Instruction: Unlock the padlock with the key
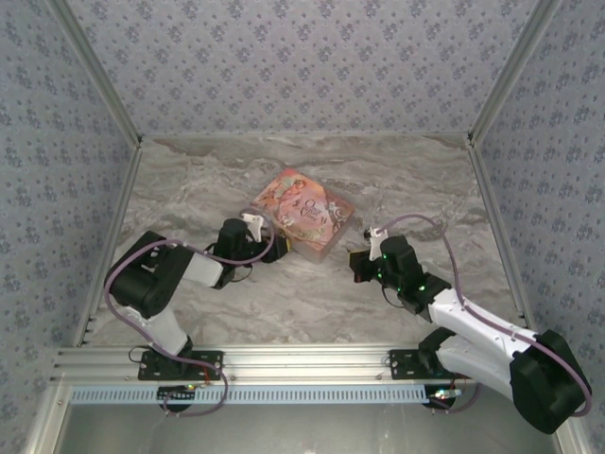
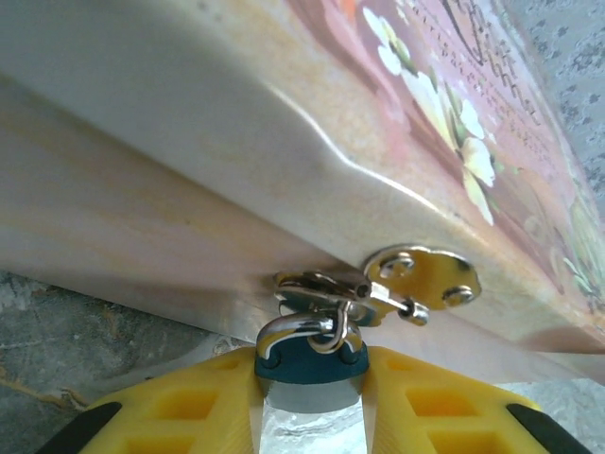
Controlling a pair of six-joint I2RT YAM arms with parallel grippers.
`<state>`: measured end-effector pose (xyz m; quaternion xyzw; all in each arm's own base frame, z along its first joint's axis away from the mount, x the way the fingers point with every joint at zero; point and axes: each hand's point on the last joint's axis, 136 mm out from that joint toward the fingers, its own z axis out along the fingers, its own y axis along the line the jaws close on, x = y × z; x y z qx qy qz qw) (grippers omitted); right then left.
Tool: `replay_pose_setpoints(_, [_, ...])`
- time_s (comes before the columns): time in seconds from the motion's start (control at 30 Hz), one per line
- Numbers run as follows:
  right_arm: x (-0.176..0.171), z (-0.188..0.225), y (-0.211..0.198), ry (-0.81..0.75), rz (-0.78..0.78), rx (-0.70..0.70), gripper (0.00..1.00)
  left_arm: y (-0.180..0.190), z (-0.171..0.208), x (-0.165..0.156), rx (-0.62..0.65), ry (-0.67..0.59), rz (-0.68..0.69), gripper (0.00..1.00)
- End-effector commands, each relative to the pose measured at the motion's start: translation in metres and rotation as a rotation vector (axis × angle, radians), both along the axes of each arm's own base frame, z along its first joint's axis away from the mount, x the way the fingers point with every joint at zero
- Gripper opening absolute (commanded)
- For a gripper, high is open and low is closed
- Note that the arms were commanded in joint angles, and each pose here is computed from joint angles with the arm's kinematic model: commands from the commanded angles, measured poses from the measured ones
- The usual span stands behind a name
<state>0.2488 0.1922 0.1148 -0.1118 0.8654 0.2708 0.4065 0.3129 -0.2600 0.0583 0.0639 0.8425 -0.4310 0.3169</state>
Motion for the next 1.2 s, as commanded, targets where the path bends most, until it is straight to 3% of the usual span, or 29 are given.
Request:
replay_pose_setpoints(0.0, [0.001, 0.003, 0.007, -0.037, 0.022, -0.002, 0.0, -0.014, 0.04, 0.008, -0.075, -0.06, -0.021, 0.3])
replay_pose_setpoints(0.47, [0.001, 0.002, 0.02, -0.035, 0.053, -0.023, 0.0, -0.015, 0.03, 0.012, -0.074, -0.025, 0.01, 0.26])
replay_pose_setpoints(0.8, [-0.005, 0.007, 0.044, -0.19, 0.11, -0.066, 0.0, -0.023, 0.046, 0.005, -0.173, 0.11, 0.046, 0.2])
replay_pose_setpoints(1.17, [0.001, -0.002, 0.088, -0.272, 0.171, -0.155, 0.0, -0.028, 0.062, 0.0, -0.205, 0.187, 0.097, 0.2])
